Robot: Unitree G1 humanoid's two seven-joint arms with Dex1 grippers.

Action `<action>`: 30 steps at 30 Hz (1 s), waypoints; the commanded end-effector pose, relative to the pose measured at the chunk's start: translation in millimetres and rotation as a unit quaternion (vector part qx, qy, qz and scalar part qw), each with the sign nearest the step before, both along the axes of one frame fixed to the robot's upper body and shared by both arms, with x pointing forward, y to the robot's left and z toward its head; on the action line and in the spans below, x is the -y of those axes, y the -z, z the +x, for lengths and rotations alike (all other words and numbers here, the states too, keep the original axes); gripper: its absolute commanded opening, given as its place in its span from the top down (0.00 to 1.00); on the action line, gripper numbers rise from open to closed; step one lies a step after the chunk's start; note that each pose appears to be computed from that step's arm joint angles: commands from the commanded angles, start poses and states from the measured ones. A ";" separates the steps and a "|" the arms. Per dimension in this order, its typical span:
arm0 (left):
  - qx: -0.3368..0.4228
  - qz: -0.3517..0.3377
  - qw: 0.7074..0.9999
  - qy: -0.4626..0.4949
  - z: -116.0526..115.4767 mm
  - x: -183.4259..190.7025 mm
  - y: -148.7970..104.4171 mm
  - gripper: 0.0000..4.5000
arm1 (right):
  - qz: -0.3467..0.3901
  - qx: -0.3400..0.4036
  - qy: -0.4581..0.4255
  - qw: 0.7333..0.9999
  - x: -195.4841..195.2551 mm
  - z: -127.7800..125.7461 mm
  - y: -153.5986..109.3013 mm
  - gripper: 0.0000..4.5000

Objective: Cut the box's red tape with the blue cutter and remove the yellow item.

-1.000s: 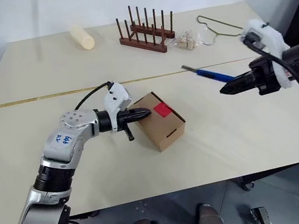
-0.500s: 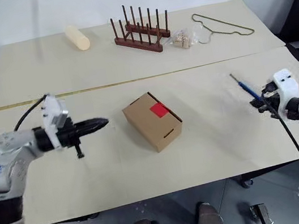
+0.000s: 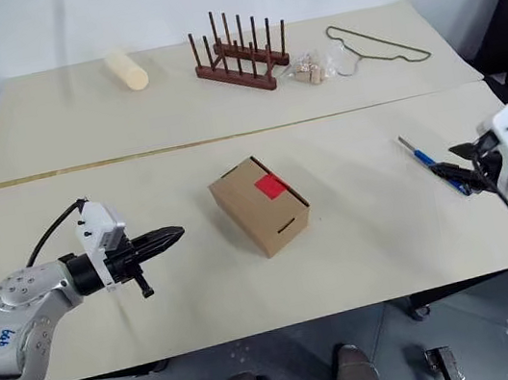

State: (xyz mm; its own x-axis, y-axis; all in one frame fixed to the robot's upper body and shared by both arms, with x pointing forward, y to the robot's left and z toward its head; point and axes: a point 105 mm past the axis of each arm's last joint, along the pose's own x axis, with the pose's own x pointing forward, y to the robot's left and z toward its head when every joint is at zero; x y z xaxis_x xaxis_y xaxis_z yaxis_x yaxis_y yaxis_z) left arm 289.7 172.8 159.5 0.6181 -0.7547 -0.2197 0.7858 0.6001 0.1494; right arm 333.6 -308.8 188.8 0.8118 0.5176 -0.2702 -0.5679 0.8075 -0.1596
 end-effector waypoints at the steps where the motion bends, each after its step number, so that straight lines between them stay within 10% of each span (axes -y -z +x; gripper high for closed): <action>1: 0.004 0.004 1.000 0.007 -0.3 13.4 -0.9 1.00 | 0.004 -0.004 -0.140 0.990 -60.7 -6.8 -13.1 0.49; 8: -0.034 0.011 0.999 -0.013 10.7 33.7 15.2 1.00 | -0.050 0.058 -0.185 0.980 -135.9 22.6 21.8 0.99; 16: -0.057 0.013 0.998 -0.012 24.0 64.5 24.4 1.00 | -0.065 0.098 -0.234 0.965 -192.4 27.6 35.3 0.99; 30: -0.087 0.050 0.995 0.006 4.9 52.6 36.0 1.00 | -0.039 -0.015 -0.348 0.937 -215.8 -38.2 43.1 0.99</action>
